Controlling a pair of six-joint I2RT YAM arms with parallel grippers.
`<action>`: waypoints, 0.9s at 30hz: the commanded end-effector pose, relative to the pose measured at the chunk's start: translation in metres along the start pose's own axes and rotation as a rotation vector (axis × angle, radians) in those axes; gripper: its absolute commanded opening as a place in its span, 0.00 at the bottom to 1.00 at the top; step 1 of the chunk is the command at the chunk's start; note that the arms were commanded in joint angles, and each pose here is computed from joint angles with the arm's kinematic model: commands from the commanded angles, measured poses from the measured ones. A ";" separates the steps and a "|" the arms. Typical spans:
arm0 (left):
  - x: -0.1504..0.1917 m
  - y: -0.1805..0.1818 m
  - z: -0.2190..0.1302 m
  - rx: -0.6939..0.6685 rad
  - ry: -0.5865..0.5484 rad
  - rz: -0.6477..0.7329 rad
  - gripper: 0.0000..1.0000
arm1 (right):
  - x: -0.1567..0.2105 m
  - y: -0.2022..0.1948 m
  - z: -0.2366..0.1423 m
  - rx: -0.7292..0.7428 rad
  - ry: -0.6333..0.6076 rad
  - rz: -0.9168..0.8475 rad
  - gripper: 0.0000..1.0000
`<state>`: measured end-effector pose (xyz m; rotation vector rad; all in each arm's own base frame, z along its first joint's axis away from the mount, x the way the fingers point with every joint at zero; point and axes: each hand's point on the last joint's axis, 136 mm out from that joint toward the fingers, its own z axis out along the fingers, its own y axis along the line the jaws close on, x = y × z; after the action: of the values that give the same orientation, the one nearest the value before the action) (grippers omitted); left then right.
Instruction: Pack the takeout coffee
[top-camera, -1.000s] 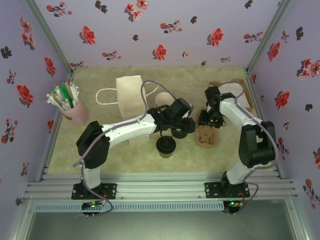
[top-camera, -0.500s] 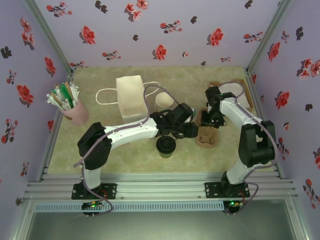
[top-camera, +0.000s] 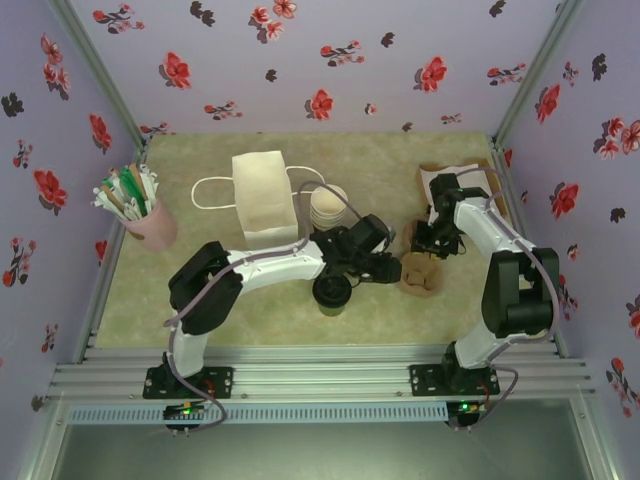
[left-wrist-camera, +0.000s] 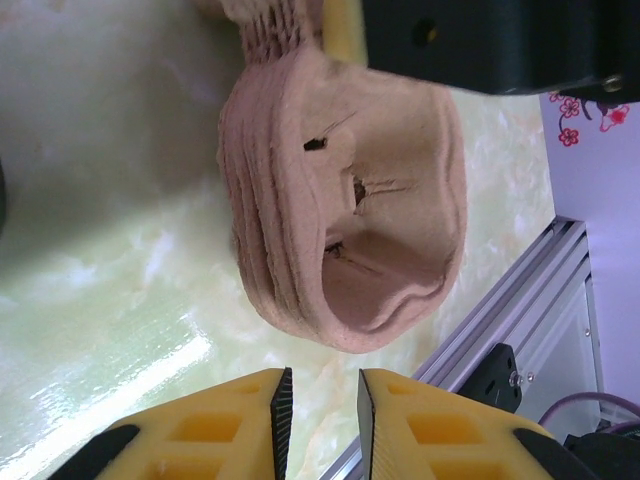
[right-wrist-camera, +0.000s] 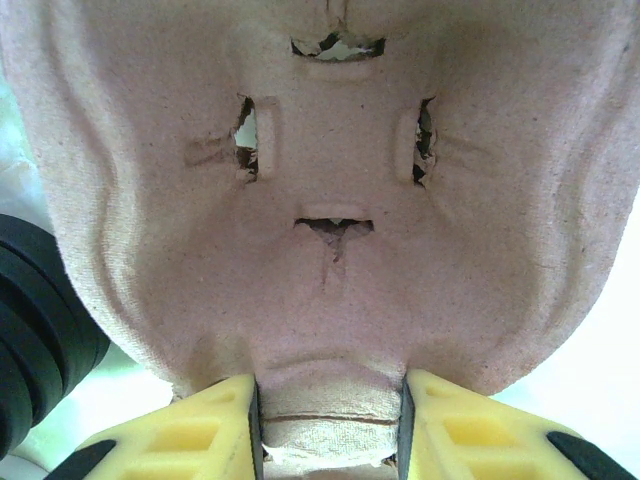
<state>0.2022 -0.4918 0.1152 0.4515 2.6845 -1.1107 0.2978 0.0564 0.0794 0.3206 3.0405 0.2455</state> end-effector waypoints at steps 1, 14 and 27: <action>0.006 0.000 0.014 0.041 0.029 -0.037 0.26 | 0.007 0.000 -0.003 -0.025 0.016 -0.004 0.36; 0.003 0.012 0.021 0.055 0.027 -0.087 0.23 | 0.007 0.001 -0.002 -0.035 0.022 0.003 0.36; -0.001 0.020 0.029 0.102 0.025 -0.152 0.24 | 0.008 0.002 -0.001 -0.043 0.028 0.003 0.35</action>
<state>0.2103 -0.4950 0.0834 0.3052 2.7352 -1.2445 0.2977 0.0569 0.0795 0.3337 3.0408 0.2758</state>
